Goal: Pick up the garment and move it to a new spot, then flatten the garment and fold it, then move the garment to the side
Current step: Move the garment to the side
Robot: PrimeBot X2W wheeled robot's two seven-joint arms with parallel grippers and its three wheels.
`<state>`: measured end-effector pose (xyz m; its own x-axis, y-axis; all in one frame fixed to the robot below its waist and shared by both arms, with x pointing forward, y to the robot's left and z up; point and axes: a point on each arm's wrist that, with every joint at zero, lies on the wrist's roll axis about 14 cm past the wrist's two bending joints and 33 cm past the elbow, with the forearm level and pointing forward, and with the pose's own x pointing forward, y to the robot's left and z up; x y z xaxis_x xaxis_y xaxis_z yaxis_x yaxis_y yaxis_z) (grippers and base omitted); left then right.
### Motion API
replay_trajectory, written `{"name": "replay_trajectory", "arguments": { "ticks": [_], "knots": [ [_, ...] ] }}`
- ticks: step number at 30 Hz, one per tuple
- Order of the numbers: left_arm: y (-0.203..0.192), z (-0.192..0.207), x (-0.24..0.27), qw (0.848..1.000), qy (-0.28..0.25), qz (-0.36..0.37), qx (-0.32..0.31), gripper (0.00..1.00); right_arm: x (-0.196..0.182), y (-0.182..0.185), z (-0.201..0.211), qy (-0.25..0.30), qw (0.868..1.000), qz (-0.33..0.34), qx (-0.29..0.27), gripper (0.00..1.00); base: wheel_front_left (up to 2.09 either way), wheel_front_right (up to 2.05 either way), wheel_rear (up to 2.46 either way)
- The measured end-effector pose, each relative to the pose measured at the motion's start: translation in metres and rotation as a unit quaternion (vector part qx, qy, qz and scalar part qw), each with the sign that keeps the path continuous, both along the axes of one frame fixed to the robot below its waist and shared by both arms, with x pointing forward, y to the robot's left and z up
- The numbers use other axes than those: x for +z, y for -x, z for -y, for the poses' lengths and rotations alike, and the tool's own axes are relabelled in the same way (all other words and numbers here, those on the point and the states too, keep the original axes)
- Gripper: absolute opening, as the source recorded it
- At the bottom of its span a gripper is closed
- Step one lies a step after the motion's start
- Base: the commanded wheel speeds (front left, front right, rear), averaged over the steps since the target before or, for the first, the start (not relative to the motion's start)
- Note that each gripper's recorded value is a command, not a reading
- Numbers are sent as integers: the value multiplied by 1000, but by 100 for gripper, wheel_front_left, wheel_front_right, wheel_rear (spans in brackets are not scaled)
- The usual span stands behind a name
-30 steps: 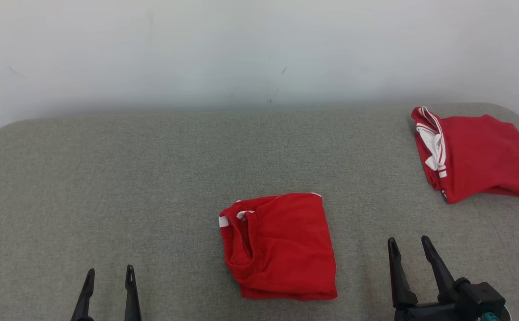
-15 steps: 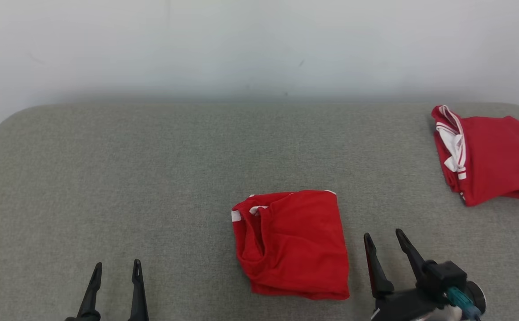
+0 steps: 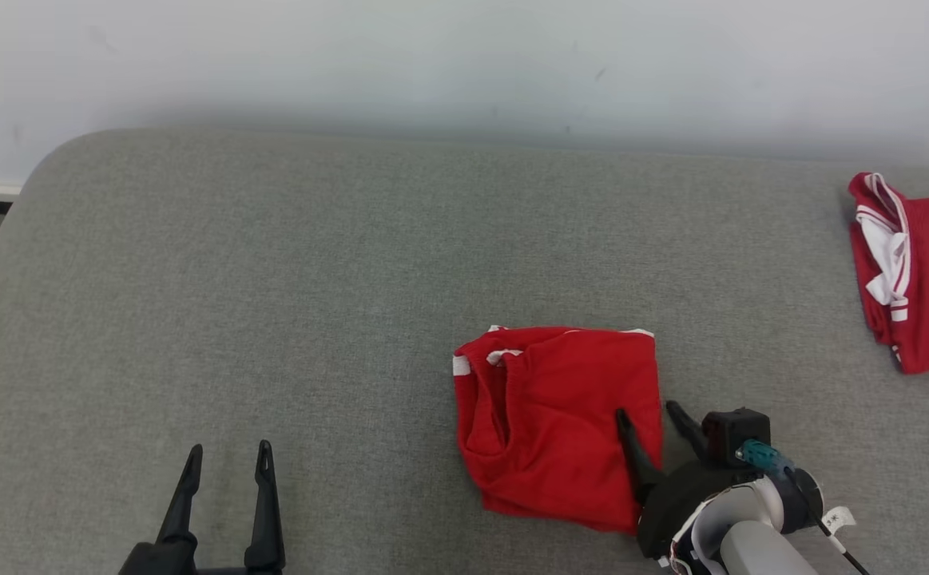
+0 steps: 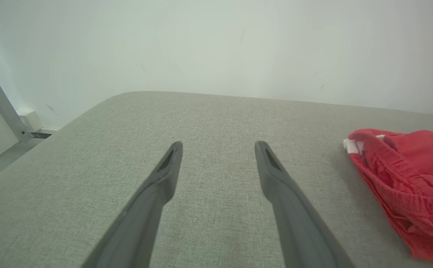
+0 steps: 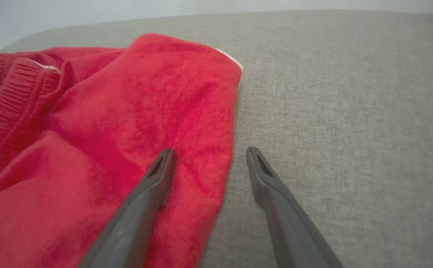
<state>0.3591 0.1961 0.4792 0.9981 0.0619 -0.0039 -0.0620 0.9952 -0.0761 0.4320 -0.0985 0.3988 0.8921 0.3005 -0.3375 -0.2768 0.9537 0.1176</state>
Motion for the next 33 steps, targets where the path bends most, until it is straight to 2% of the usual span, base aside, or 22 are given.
{"name": "replay_trajectory", "arguments": {
  "ticks": [2, 3, 4, 5, 13, 18, 25, 33],
  "knots": [
    [-1, -2, 0, 1000, -1, -1, 4, 100, -7, 1, -6, -9, 1000, -19, 2, 100, 0, 0, 0],
    [-1, -3, 0, 1000, -1, -1, 6, 100, -9, 1, -8, -16, 1000, -26, 1, 93, 0, 0, 0],
    [-1, -4, -1, 1000, -1, -2, 7, 100, -11, 1, -10, -18, 999, -32, 4, 33, 0, 0, 0],
    [-1, -4, -1, 1000, -1, -2, 8, 100, -11, 1, -12, -19, 999, -34, 7, 0, 0, 0, 0],
    [-5, -1, -1, 1000, 0, -2, 3, 100, -10, -1, -11, -34, 999, -40, 7, 0, 0, 0, 0],
    [-9, 2, -1, 1000, 4, 0, 0, 100, 1, -16, 9, -14, 1000, -20, 1, 0, 0, 0, 0],
    [-23, 15, -3, 1000, 8, 0, -22, 100, 31, -52, 58, 60, 998, 21, -1, 0, 0, 0, 0],
    [-46, 26, -7, 999, 1, -1, -48, 100, 66, -94, 119, 160, 986, 51, -5, 0, 0, 0, 0]
  ]
}}
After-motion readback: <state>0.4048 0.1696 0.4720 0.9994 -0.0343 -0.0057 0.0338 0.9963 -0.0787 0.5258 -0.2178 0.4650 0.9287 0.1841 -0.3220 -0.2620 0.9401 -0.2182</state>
